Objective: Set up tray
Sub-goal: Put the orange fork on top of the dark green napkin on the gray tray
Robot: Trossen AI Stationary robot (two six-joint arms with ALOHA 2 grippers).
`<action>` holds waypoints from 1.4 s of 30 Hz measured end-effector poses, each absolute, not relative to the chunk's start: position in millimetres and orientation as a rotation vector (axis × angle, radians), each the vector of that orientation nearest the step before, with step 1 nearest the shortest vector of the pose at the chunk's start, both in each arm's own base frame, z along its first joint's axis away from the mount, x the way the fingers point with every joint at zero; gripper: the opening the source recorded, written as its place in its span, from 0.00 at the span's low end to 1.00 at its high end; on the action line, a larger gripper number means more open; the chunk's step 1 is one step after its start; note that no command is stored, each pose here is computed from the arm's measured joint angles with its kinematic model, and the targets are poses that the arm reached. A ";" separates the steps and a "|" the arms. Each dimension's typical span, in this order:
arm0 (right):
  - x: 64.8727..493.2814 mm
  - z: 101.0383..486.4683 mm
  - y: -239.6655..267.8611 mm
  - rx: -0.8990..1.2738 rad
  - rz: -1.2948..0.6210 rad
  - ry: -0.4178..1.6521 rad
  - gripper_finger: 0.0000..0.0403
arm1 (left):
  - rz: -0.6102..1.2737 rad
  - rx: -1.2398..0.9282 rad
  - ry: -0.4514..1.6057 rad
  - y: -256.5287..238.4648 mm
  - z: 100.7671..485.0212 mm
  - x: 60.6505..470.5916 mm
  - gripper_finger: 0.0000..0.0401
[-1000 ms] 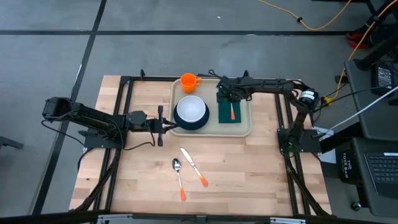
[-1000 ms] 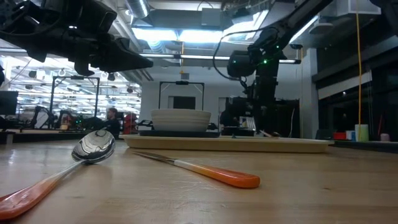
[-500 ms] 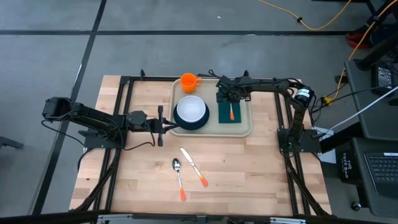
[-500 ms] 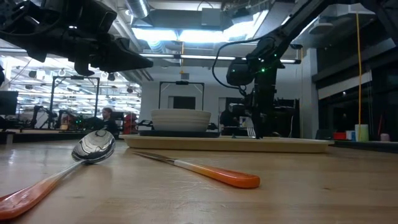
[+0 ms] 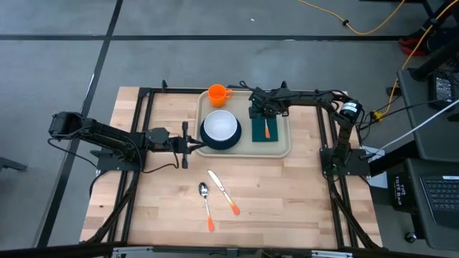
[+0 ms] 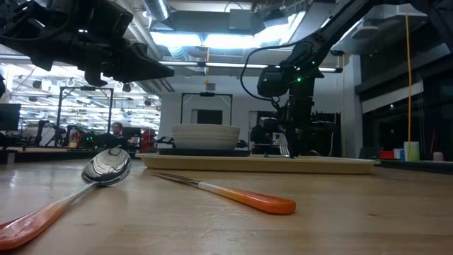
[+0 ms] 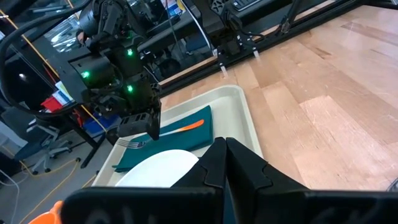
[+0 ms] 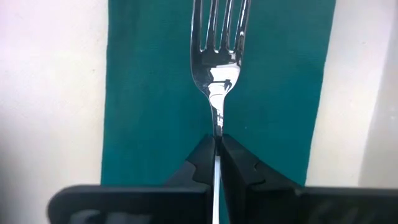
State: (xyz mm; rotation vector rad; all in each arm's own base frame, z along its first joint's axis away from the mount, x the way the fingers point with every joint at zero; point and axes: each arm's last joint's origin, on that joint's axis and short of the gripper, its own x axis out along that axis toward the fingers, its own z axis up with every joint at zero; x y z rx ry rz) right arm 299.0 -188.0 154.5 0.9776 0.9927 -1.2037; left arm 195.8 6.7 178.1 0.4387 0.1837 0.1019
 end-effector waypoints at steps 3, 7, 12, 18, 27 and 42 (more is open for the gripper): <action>298.9 154.5 -188.2 0.976 -1.206 0.992 0.04 | 0.102 0.439 0.184 6.7 178.1 195.8 0.01; 298.8 154.6 -188.3 0.974 -1.209 0.991 0.04 | 0.102 0.439 0.183 6.7 178.2 195.9 0.01; 298.8 154.6 -188.3 0.972 -1.210 0.991 0.04 | 0.102 0.439 0.183 6.7 178.2 195.9 0.01; 298.8 154.6 -188.3 0.973 -1.211 0.990 0.04 | 0.102 0.439 0.184 6.7 178.1 195.9 0.01; 299.6 155.1 -189.2 0.963 -1.216 0.975 0.04 | 0.067 0.436 0.176 5.5 178.1 195.9 0.01; 302.3 143.1 -190.2 0.975 -1.206 1.010 0.04 | 0.065 0.436 0.176 5.4 178.1 195.9 0.01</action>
